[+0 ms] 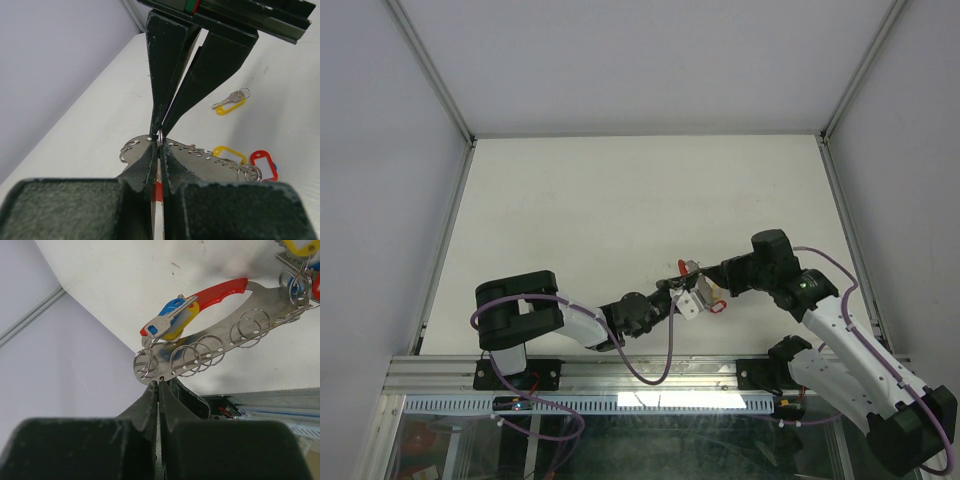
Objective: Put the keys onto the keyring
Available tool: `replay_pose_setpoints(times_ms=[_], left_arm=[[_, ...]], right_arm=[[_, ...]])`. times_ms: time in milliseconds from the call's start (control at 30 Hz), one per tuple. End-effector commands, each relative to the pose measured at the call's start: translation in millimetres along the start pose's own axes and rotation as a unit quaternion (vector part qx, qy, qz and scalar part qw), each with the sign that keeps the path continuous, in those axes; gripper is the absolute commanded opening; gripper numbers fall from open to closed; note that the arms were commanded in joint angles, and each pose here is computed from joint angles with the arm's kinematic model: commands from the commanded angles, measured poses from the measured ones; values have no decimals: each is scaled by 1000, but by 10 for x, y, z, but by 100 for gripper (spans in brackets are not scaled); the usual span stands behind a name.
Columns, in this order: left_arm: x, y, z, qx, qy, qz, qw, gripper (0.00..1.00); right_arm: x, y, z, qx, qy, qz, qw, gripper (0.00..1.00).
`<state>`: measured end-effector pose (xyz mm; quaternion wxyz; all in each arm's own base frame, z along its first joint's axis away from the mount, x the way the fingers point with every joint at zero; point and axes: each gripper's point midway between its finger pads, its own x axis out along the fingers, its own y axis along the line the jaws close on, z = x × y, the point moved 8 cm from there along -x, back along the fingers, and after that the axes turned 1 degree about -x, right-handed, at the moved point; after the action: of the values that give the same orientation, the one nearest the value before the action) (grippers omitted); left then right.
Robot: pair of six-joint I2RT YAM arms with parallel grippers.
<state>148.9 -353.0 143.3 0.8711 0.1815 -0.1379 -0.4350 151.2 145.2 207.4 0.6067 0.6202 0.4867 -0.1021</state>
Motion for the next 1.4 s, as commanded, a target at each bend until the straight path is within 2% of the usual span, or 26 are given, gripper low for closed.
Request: replay_pose_setpoints(times_ms=[0, 100, 200, 300, 400, 467, 533, 600, 667, 800, 867, 933, 1033, 1133, 1167, 1267, 1367], left_arm=[[53, 25, 192, -1, -39, 0, 999, 0], [32, 32, 184, -3, -37, 0, 999, 0], [25, 35, 180, -5, -34, 1, 999, 0], [25, 32, 182, -6, -32, -1, 999, 0], [22, 29, 196, -8, -30, -6, 1000, 0], [20, 30, 213, -9, -28, -14, 999, 0], [14, 26, 230, -11, -25, -25, 999, 0], [10, 17, 250, -14, -22, -38, 999, 0], [4, 10, 250, -19, -13, -54, 998, 0], [0, 25, 271, -29, -2, -81, 996, 0], [0, 44, 276, -33, 2, -95, 995, 0], [-3, 65, 271, -33, 10, -112, 993, 0], [8, 145, 279, -34, 22, -129, 991, 0], [13, 306, 243, -34, 44, -126, 990, 0], [13, 271, 297, -49, 26, -168, 984, 0], [-19, 337, 298, -57, 30, -194, 979, 0], [-62, 390, 314, -56, 26, -212, 975, 0]], right_arm=[[-56, 48, 0, -12, -4, 28, 1000, 7], [-100, 59, 23, -16, -23, 35, 999, 27], [-150, 72, 55, -26, -47, 36, 998, 38], [-200, 93, 79, -41, -67, 42, 996, 42], [-245, 110, 127, -84, -99, 54, 990, 43], [-286, 141, 180, -154, -133, 78, 976, 42], [-349, 200, 231, -233, -170, 113, 951, 40], [-433, 288, 271, -319, -206, 148, 913, 36], [-530, 379, 295, -412, -237, 177, 862, 35], [-735, 496, 366, -495, -304, 205, 788, 35], [-811, 544, 347, -564, -313, 226, 730, 37], [-866, 572, 298, -628, -301, 241, 676, 39], [-919, 595, 230, -723, -278, 256, 578, 41], [-962, 605, 196, -778, -260, 257, 511, 43], [-978, 591, 179, -799, -245, 255, 485, 44], [-986, 481, 49, -856, -156, 277, 408, 45], [-963, 322, -78, -879, -51, 305, 363, 44]])
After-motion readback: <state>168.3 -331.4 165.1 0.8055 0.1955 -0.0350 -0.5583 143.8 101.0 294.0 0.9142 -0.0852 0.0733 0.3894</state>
